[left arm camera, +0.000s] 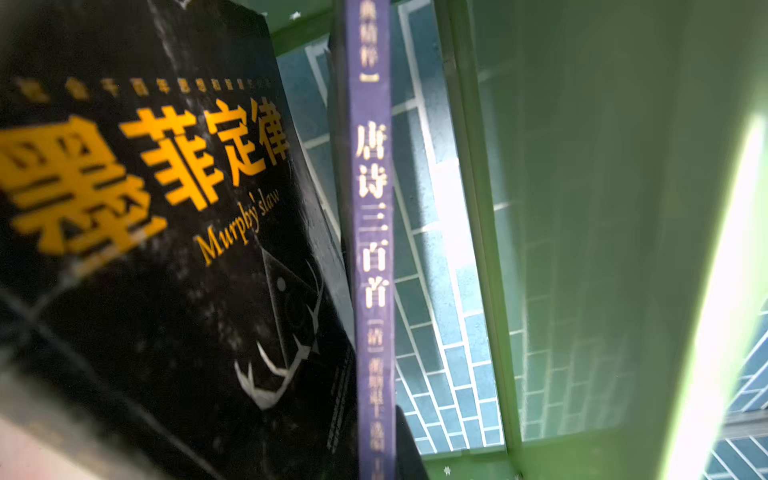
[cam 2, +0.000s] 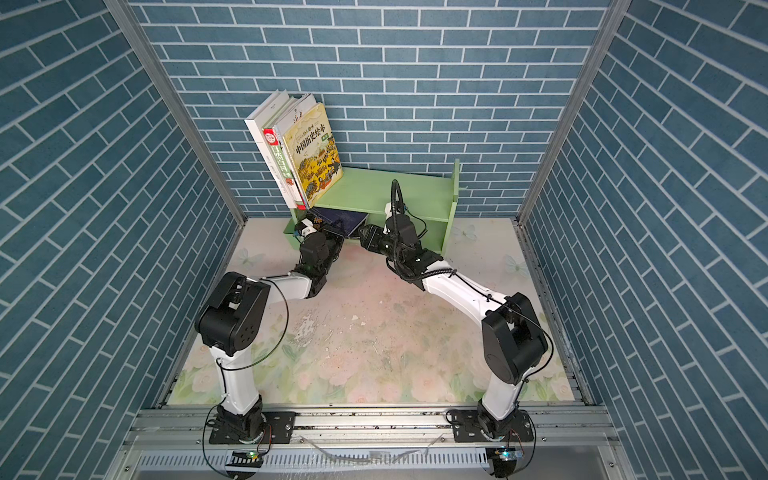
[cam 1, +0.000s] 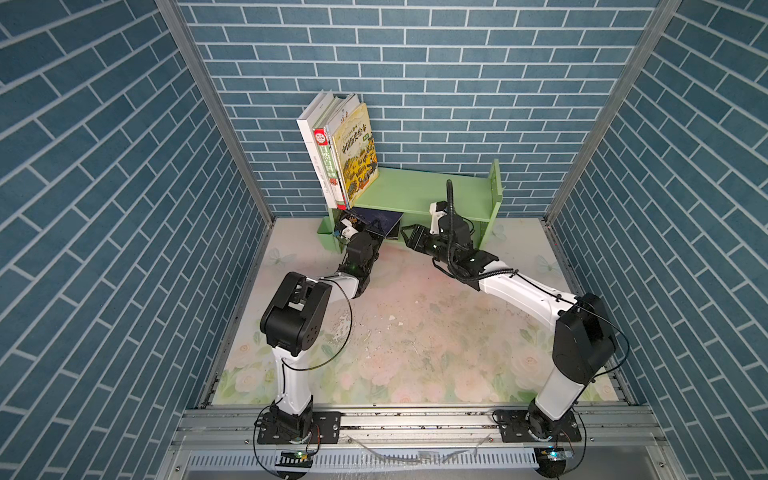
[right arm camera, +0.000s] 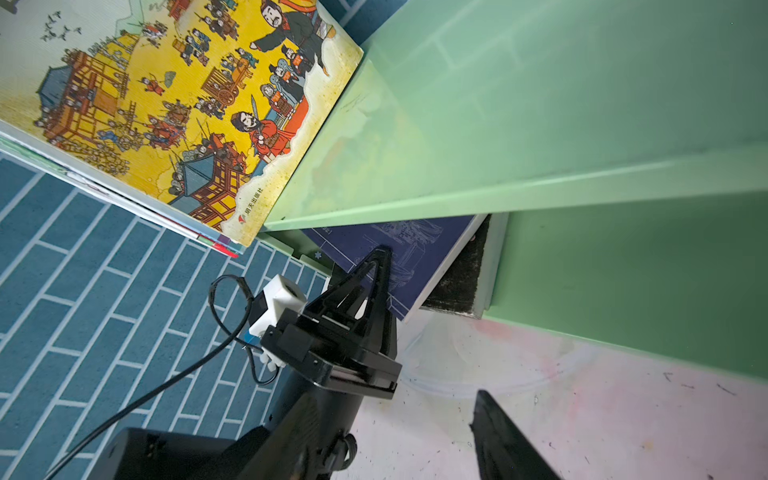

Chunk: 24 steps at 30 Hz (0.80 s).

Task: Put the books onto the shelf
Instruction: 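Push the dark blue book into the lower tier beside the black book with both grippers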

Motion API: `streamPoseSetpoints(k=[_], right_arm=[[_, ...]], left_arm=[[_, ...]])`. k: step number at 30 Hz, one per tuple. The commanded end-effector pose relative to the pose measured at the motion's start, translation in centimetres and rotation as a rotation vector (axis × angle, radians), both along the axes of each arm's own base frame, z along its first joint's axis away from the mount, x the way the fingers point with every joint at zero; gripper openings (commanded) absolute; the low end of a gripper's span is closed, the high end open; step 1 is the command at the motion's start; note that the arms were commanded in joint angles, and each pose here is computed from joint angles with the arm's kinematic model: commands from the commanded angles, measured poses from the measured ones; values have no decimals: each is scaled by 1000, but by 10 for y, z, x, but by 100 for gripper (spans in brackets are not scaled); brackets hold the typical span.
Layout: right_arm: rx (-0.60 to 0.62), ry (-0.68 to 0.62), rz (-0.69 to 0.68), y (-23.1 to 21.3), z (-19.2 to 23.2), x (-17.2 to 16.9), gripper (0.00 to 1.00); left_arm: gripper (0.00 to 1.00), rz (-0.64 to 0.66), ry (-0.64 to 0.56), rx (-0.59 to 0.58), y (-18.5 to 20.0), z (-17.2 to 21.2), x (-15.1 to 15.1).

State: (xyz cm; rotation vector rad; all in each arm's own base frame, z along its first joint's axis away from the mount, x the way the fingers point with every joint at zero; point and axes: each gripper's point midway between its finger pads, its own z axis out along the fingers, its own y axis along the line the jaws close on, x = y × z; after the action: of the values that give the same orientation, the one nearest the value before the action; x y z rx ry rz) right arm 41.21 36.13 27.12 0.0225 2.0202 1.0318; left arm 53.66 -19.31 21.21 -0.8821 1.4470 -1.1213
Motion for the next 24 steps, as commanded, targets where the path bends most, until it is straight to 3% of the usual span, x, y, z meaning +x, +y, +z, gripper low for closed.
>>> streamPoseSetpoints(k=[1, 10, 16, 24], right_arm=[[15, 29, 3, -1, -1, -6, 60], [5, 33, -22, -16, -1, -5, 60], [-3, 39, -42, -27, -3, -5, 60], [-3, 38, -51, -31, -4, -2, 60]], left_arm=[[3, 113, -108, -43, 8, 37, 0], [4, 220, -56, -126, 3, 21, -3], [13, 210, 17, -150, -12, 11, 1], [57, 205, 87, -138, -13, 10, -6]])
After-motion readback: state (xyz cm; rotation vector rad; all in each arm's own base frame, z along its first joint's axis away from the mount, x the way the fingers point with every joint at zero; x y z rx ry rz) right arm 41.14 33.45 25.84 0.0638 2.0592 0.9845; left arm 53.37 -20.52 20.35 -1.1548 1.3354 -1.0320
